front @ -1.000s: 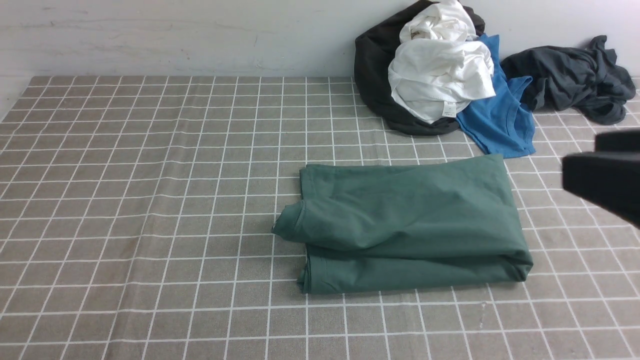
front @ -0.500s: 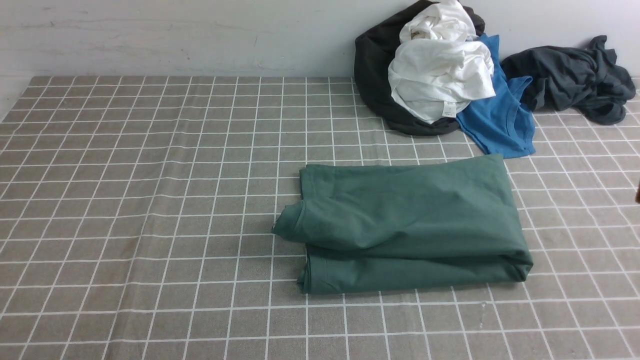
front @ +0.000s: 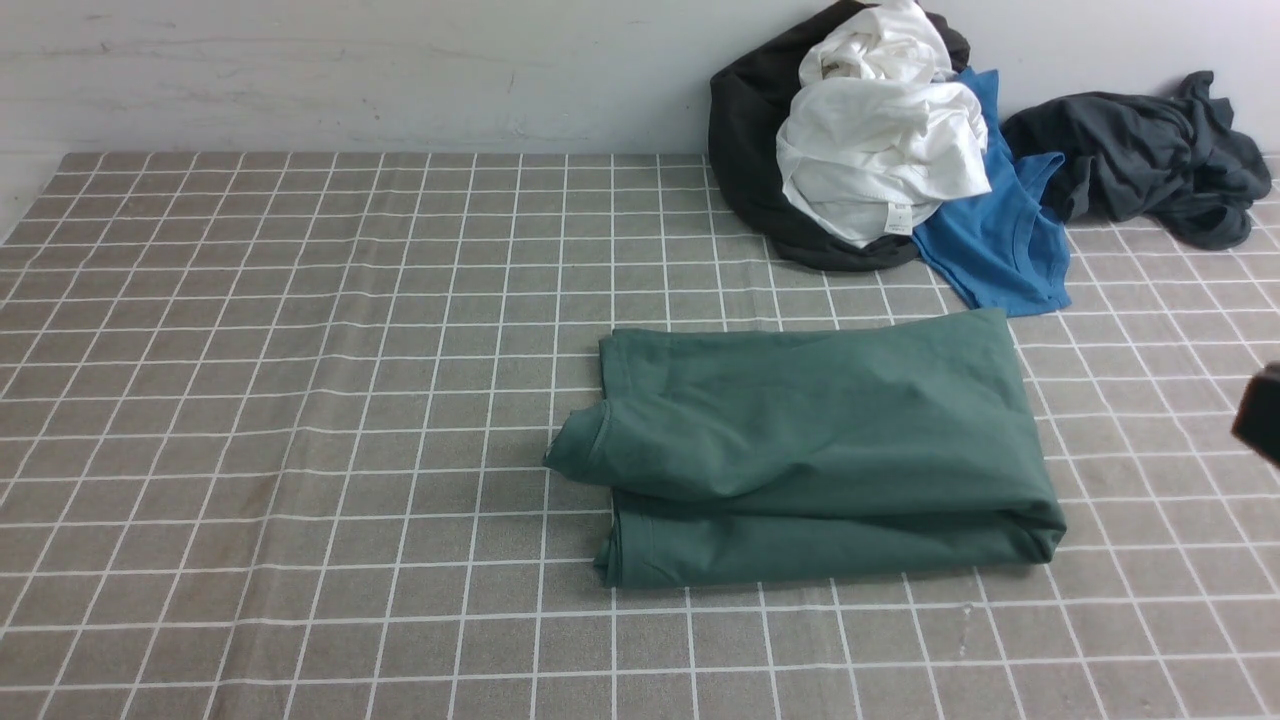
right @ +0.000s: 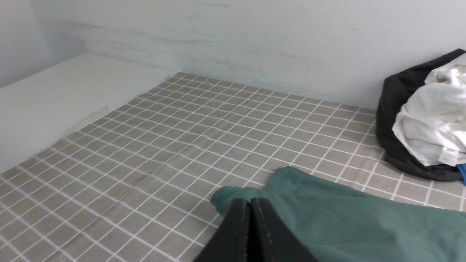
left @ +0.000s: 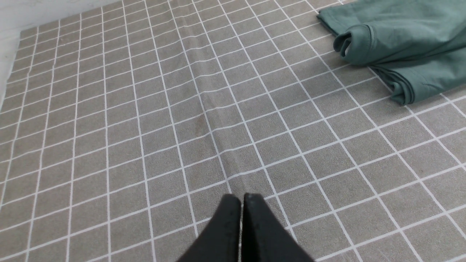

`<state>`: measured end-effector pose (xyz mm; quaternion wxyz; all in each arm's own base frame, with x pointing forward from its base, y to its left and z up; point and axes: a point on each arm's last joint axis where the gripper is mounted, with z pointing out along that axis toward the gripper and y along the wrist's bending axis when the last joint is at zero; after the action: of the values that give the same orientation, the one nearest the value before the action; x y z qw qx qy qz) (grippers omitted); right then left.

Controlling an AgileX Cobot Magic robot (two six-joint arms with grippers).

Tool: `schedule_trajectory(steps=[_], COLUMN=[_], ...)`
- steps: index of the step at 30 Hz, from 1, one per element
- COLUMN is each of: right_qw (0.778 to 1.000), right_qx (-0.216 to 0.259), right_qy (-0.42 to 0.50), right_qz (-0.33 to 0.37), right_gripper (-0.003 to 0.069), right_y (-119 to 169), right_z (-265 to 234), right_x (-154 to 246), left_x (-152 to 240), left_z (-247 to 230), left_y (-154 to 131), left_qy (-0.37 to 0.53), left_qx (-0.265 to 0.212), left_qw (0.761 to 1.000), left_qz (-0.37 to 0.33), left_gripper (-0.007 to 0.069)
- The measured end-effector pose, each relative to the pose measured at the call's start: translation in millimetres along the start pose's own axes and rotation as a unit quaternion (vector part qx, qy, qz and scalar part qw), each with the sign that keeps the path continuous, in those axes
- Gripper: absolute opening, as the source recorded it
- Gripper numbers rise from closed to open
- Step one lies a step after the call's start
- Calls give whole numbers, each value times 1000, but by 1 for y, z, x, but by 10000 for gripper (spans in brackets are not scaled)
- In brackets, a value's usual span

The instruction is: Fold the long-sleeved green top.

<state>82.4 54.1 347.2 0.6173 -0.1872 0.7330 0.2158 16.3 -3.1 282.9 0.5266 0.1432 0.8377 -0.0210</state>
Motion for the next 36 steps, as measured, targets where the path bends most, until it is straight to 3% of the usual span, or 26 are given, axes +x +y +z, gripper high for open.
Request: schedule_trajectory(steps=[3,7,12,13,16,24,36], right_qw=[999,985,961,961,939,937,957], right_qx=[49,157,267,267,324,337,281], right_qy=[-7,-20,-34,-37,-35,-21,-13], right_qz=[19,64,68,68,108,83,72], right_gripper=[-14,-14,-14,-14,-14,-14,-14], right_y=[-12,-31,-43,-43,-49,-50,-44], right_z=[-1,-17,-29,-29,-31,-32,-28], right_x=[37,101,147,147,167,168,168], left_x=[0,0,0,0,0,0,0], left_z=[0,0,0,0,0,0,0], left_y=[0,0,0,0,0,-1,-1], left_qy=[0,0,0,0,0,0,1], left_qx=[3,3,3,3,3,3,3], left_qw=[1000,1000,1000,1000,1000,1000,1000], left_qz=[-2,-2,-2,-2,-2,-2,-2], left_gripper=[-7,-7,-7,-7,-7,-7,-7])
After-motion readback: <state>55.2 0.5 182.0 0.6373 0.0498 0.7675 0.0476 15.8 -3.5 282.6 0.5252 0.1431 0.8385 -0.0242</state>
